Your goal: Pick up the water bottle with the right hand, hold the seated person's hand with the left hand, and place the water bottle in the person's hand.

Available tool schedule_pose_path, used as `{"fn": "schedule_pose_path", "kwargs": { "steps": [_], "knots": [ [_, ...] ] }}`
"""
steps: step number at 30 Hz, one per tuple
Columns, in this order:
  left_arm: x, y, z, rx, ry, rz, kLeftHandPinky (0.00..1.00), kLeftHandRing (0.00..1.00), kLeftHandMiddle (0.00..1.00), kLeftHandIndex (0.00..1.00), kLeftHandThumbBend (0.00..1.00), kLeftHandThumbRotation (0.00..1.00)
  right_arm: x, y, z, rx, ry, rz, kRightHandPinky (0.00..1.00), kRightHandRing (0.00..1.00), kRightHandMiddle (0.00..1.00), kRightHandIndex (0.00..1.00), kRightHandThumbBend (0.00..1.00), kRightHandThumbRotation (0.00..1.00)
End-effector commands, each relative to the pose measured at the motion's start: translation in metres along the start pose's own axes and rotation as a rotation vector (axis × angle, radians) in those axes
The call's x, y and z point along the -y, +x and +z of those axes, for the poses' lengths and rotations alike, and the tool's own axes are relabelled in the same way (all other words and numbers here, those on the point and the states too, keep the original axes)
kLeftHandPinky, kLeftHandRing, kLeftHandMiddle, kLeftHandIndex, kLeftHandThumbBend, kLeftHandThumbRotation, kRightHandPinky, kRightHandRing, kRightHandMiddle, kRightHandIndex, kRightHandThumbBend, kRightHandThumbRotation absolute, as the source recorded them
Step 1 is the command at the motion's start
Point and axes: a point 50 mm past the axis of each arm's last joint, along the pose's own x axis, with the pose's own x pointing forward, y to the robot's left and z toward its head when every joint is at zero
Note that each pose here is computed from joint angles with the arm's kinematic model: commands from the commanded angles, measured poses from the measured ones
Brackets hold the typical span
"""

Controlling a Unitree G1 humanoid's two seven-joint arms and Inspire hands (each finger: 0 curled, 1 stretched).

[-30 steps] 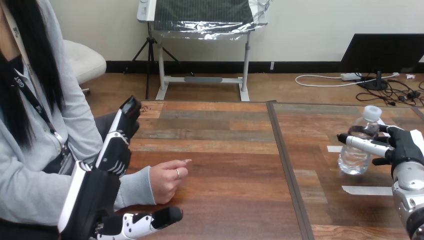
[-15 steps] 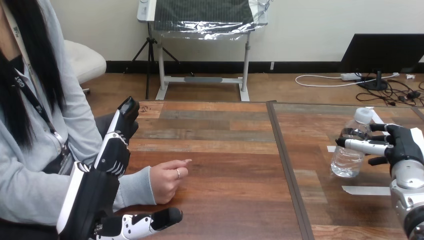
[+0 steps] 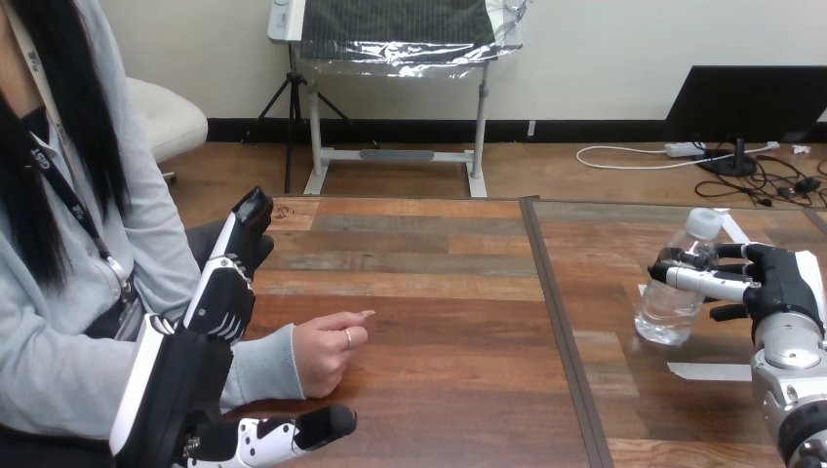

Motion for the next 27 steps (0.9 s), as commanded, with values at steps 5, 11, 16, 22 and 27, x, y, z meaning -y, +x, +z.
{"fn": "schedule_pose_path", "kwargs": {
  "steps": [5,11,16,22,27],
  "knots": [
    [-0.0031,0.0142,0.0098,0.089,0.033,-0.014,0.97,1.00,1.00,0.98,1.00,0.45,-0.0026,0.0038,0.0440,0.134,0.097,-0.026,0.41,0.47,0.53,0.57,0.82,0.00],
    [-0.0029,0.0144,0.0091,0.076,0.030,-0.017,0.96,1.00,1.00,0.98,1.00,0.45,-0.0032,0.0034,0.0460,0.150,0.126,-0.023,0.39,0.45,0.52,0.56,0.81,0.00],
    [-0.0027,0.0150,0.0089,0.076,0.026,-0.017,0.97,1.00,1.00,0.98,1.00,0.45,-0.0038,0.0032,0.0480,0.161,0.134,-0.023,0.39,0.45,0.52,0.56,0.81,0.00],
    [-0.0020,0.0165,0.0082,0.080,0.011,-0.019,0.97,1.00,1.00,0.98,1.00,0.44,-0.0044,0.0028,0.0505,0.183,0.155,-0.012,0.38,0.44,0.52,0.55,0.81,0.00],
    [-0.0015,0.0181,0.0072,0.084,0.016,-0.020,0.98,1.00,1.00,0.98,1.00,0.43,-0.0055,0.0022,0.0530,0.206,0.175,0.002,0.37,0.43,0.51,0.55,0.80,0.00]
  ]
}}
